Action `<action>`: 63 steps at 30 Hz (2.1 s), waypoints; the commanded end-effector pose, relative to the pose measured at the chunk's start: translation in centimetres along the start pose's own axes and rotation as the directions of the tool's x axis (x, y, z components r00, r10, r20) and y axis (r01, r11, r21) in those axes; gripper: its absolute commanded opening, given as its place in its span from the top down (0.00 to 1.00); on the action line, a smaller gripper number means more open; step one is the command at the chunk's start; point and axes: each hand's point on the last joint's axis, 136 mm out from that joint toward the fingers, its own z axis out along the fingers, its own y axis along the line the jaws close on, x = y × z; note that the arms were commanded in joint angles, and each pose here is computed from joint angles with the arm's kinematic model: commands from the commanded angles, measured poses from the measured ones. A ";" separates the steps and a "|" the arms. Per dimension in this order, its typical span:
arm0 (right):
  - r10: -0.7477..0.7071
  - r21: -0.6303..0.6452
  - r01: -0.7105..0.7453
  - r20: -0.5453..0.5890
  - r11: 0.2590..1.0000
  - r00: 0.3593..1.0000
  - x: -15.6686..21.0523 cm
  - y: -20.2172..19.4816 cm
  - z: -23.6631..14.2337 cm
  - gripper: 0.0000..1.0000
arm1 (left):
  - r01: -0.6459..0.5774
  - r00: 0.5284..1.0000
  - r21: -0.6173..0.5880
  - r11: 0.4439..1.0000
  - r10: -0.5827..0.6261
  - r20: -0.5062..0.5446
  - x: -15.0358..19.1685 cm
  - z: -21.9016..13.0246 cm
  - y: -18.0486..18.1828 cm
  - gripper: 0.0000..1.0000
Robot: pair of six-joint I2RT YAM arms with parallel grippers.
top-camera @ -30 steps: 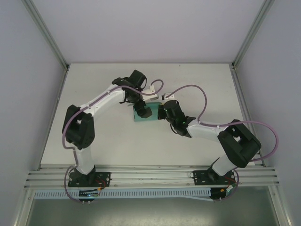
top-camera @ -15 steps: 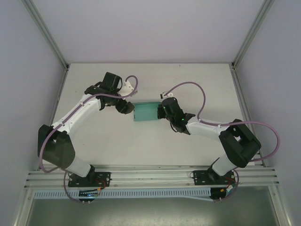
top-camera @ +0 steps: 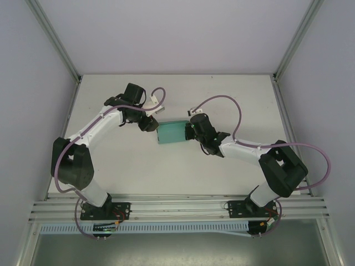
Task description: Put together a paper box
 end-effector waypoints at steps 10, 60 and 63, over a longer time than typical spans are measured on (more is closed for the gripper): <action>-0.067 0.010 0.073 -0.297 0.997 0.953 8.3 -1.1 0.2 1.00 | 0.040 0.999 0.021 0.999 -0.039 -0.031 0.7 -0.1 -0.5 0.80; 0.045 0.199 0.019 -0.311 0.980 0.949 10.1 -1.1 -0.9 1.00 | 0.754 0.633 -0.122 0.645 -0.764 -0.127 3.3 3.0 -3.9 0.97; 0.044 0.195 0.019 -0.313 0.981 0.949 10.2 -1.0 -0.8 1.00 | 0.764 0.618 -0.137 0.631 -0.776 -0.128 4.3 3.8 -3.9 1.00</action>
